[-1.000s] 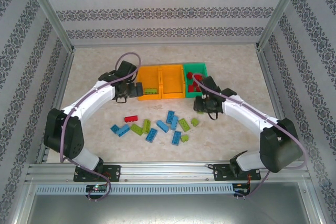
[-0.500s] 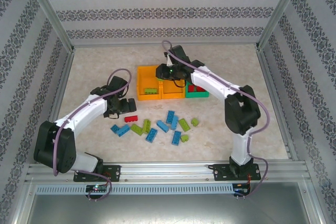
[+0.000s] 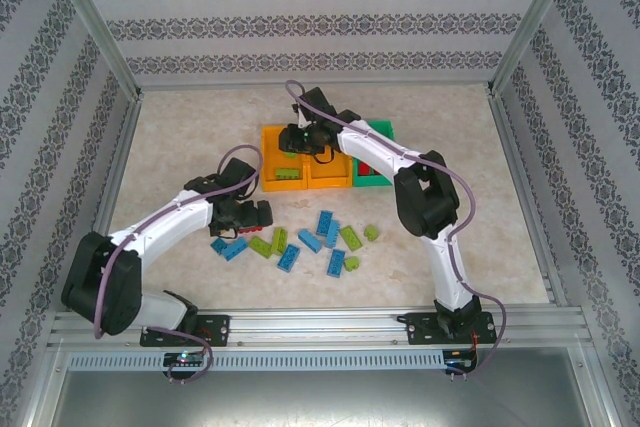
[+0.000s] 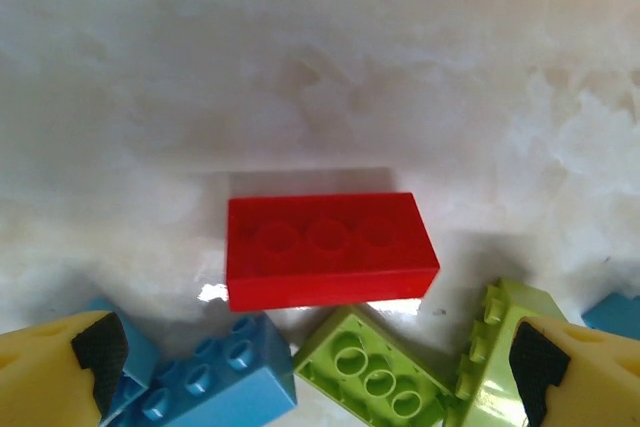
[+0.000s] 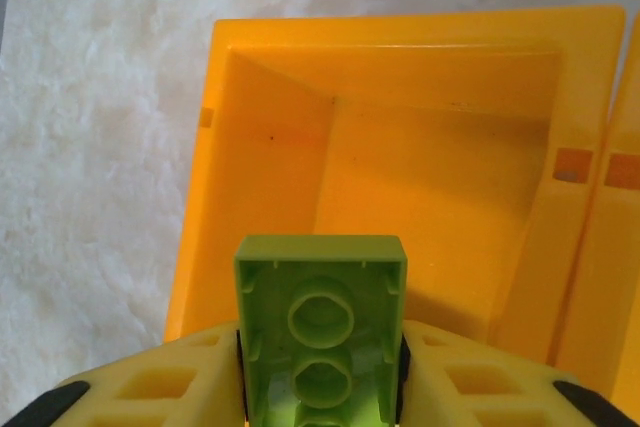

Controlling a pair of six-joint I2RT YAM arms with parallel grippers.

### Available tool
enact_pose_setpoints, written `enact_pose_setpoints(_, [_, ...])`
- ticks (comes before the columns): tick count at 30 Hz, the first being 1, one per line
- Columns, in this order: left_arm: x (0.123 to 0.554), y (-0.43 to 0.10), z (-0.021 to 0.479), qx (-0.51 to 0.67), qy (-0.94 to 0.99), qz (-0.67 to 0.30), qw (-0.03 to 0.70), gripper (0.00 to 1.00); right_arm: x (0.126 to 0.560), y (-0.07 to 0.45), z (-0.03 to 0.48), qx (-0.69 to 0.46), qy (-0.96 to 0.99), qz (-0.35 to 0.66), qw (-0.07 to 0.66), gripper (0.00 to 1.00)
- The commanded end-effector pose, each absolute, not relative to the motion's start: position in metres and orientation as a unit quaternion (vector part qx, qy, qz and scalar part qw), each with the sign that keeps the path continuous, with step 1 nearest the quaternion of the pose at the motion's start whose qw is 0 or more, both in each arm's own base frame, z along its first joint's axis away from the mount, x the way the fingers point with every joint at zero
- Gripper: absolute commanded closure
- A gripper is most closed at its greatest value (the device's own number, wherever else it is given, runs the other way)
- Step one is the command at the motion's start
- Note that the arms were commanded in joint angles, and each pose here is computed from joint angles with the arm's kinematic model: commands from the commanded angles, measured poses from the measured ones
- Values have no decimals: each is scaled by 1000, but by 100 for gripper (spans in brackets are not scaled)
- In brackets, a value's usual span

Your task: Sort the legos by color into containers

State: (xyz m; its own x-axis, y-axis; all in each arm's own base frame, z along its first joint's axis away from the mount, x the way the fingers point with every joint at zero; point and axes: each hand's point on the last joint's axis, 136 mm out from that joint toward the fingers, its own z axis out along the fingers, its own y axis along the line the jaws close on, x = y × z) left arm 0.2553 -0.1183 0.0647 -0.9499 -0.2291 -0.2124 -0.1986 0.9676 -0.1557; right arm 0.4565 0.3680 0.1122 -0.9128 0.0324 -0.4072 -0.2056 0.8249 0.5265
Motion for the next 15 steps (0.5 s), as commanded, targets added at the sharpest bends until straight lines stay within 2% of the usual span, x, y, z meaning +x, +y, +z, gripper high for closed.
enact_pose_setpoints(1, [256, -122, 63, -123, 985, -52, 107, 1, 454, 373, 103, -51, 938, 285, 188, 54])
enact_pose_setpoints(7, [254, -122, 55, -132, 985, -42, 103, 1, 453, 374, 101, -53, 939, 283, 186, 43])
enact_pose_setpoints(15, [262, -125, 49, -121, 987, -30, 101, 0, 443, 362, 137, -57, 929, 294, 219, 35])
